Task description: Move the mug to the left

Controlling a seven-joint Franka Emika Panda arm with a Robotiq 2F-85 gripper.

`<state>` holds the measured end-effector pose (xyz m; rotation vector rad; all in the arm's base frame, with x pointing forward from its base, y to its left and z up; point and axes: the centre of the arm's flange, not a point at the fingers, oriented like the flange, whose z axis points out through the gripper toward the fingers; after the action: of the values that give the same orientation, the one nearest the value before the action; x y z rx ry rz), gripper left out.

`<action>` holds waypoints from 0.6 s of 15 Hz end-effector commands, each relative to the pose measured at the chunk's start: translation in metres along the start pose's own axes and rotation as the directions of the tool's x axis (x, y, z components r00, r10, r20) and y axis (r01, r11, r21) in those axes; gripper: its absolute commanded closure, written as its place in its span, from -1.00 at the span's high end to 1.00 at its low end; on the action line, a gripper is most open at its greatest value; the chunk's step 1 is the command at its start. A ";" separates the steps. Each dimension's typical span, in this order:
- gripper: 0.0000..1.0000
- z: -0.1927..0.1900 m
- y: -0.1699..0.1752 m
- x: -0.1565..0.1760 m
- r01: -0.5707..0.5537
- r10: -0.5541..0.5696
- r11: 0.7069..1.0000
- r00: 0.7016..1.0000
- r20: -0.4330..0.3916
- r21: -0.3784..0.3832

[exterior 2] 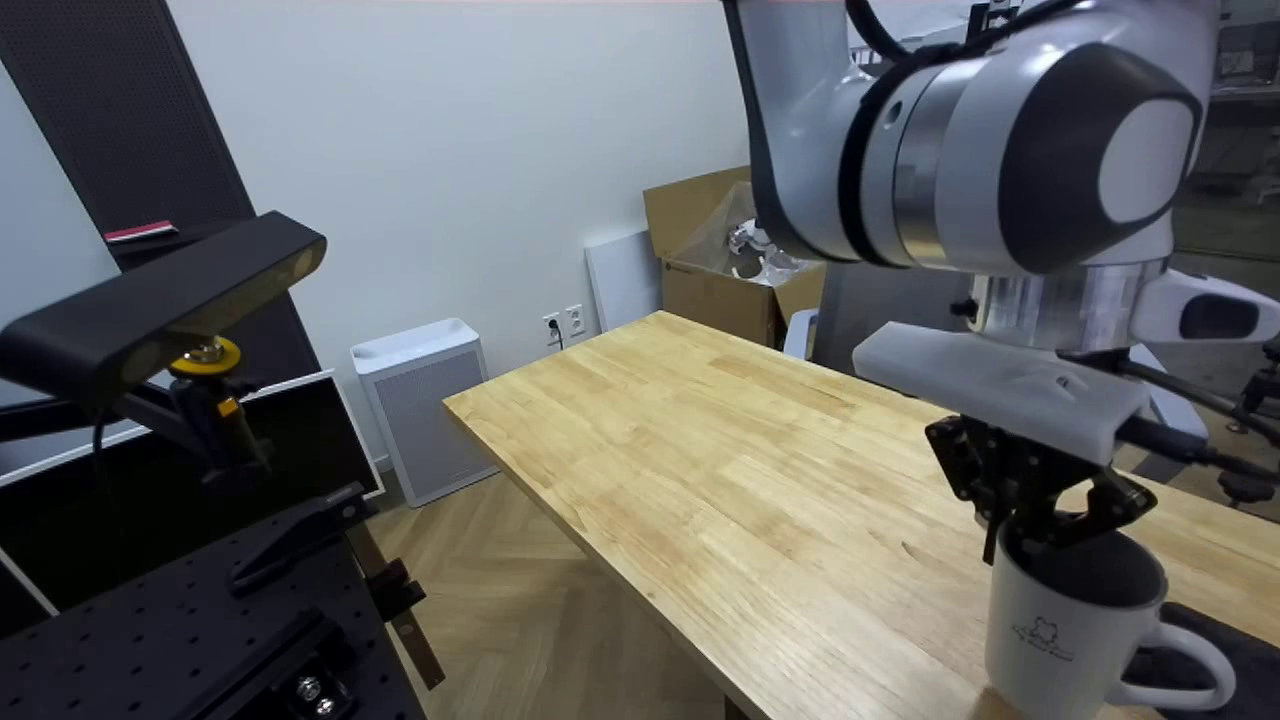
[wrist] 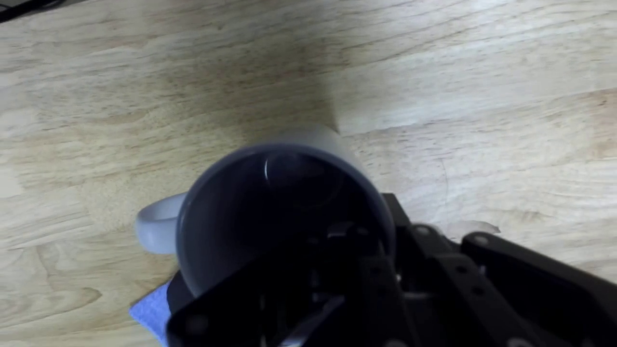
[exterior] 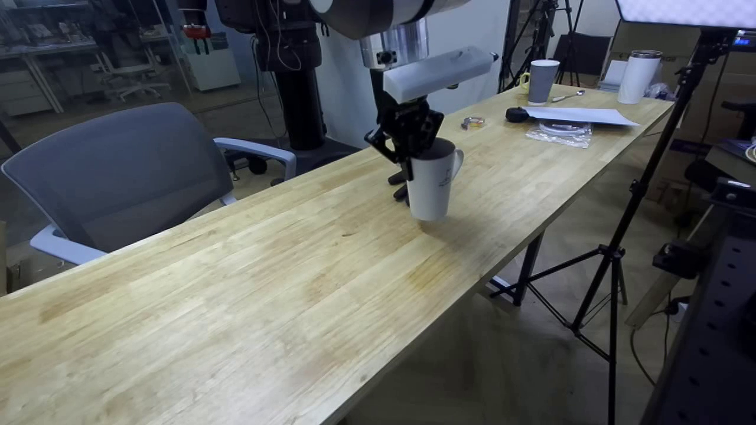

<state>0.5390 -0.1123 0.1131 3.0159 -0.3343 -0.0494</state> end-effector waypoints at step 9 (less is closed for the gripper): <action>-0.95 -0.050 -0.011 0.020 -0.007 0.008 1.000 0.999 -0.051 0.027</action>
<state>0.5526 -0.1059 0.1471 3.0217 -0.3256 0.0179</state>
